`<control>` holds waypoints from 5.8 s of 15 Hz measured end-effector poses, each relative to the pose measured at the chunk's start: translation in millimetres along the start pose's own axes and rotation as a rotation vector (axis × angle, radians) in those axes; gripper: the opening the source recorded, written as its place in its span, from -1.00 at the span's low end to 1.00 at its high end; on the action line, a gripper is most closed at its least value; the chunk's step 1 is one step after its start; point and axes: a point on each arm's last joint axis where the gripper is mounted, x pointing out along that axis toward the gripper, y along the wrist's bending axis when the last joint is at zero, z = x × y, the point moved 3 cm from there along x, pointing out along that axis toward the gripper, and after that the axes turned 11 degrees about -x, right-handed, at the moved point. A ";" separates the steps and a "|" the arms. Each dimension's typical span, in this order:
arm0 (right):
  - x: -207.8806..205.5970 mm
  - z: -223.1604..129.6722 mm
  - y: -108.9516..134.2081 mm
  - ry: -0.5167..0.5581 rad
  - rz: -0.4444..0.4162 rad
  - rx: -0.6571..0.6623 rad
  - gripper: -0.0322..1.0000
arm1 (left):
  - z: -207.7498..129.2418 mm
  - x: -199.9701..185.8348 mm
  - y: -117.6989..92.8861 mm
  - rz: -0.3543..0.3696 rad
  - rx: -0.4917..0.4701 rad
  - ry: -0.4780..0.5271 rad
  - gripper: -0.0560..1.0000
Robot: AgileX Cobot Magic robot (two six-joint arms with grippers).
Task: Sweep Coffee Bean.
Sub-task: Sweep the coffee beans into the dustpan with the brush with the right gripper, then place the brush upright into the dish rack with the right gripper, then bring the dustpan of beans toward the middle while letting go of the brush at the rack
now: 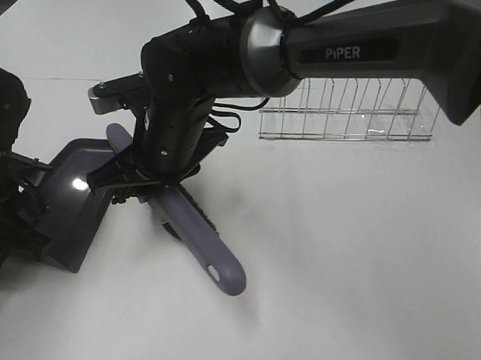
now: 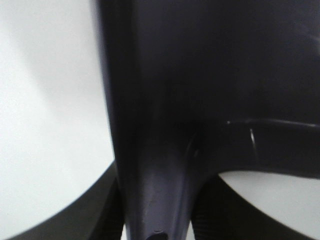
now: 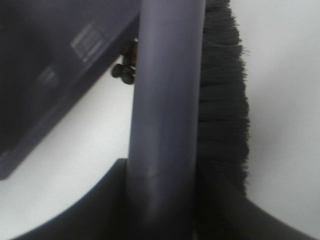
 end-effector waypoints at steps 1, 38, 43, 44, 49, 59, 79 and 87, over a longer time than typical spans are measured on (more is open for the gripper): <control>-0.2 4.3 5.2 -0.034 0.043 0.027 -0.33 | -1.0 0.3 -0.9 -0.006 -0.006 0.009 -0.27; -190.8 -89.0 -171.6 0.080 -0.171 0.309 -0.33 | -5.9 -2.0 -18.7 -0.162 -0.112 0.057 -0.26; -172.0 -144.1 -190.2 0.152 -0.261 0.411 -0.33 | -6.0 -3.4 -25.0 -0.215 -0.145 0.064 -0.26; -172.2 -141.3 -194.5 0.118 -0.293 0.423 -0.33 | -5.9 -3.6 -25.8 -0.222 -0.148 0.063 -0.26; -149.3 -146.9 -219.1 0.131 -0.459 0.498 -0.33 | -4.7 -3.9 -27.4 -0.236 -0.150 0.055 -0.26; -116.9 -137.3 -233.8 0.090 -0.481 0.540 -0.33 | 3.7 -11.6 -29.4 -0.281 -0.165 -0.042 -0.27; -69.6 -100.1 -315.2 0.085 -0.448 0.545 -0.33 | 10.7 -29.1 -27.1 -0.299 -0.161 -0.122 -0.27; -120.5 -81.4 -308.8 -0.012 -0.458 0.532 0.86 | 7.7 -28.5 -26.4 -0.289 -0.142 -0.100 -0.27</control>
